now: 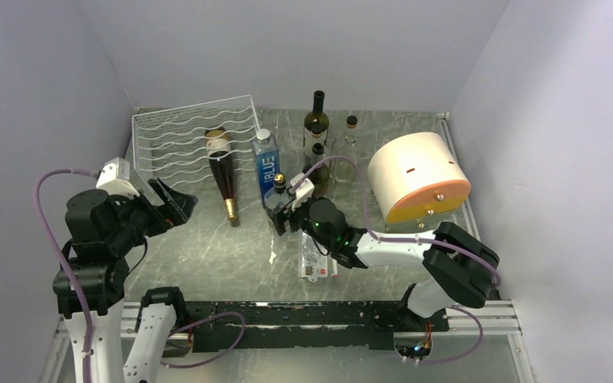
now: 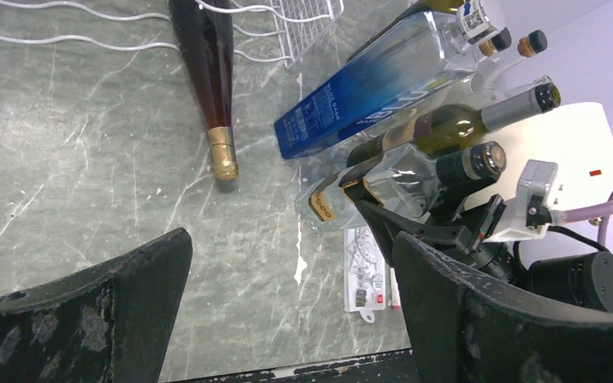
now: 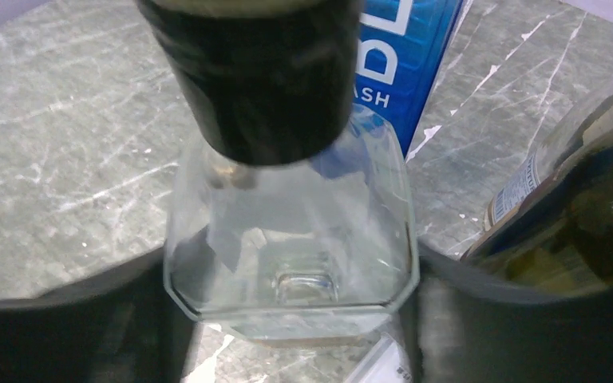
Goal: Take the wine bottle off the wine rack
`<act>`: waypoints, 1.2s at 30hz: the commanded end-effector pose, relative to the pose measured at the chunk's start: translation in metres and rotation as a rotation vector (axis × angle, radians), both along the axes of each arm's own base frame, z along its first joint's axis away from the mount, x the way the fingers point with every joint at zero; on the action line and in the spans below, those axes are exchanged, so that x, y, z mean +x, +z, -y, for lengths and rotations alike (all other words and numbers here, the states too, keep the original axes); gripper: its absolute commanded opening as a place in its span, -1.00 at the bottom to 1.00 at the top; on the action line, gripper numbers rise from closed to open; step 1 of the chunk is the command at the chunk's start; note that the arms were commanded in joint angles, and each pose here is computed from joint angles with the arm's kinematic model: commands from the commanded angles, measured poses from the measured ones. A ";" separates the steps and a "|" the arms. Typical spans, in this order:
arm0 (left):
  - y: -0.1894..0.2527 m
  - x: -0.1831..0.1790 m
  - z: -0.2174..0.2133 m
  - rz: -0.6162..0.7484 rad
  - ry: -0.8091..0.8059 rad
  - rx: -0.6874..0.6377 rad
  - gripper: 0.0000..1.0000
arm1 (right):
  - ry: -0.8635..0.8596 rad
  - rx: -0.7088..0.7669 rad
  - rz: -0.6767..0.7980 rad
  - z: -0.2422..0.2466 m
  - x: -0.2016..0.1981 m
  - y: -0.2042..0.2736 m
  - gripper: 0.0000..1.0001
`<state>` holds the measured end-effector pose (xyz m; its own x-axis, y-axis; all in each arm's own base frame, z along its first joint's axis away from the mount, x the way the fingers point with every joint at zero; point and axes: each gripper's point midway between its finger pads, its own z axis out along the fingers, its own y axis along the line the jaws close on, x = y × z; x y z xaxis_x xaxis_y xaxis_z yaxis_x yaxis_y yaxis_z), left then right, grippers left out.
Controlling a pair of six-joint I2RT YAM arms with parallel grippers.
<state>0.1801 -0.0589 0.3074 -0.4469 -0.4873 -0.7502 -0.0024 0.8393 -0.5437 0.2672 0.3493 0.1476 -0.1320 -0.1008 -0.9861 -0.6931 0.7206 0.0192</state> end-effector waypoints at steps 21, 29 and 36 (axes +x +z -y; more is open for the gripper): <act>0.066 0.022 -0.021 0.140 0.052 0.148 0.99 | -0.003 0.072 0.058 0.035 -0.021 0.182 1.00; 0.132 0.052 -0.003 0.364 -0.050 0.119 0.99 | -0.274 -0.155 0.135 0.088 0.009 0.233 1.00; 0.197 0.084 -0.004 0.600 -0.083 0.215 0.99 | -0.639 -0.053 0.089 0.180 0.054 0.257 1.00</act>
<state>0.2562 -0.0484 0.4399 -0.1648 -0.3665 -0.9157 0.1866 0.9001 -0.3938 0.2993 0.2364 0.3990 -0.0405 -0.1246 -0.9914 -0.3614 0.9268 -0.1018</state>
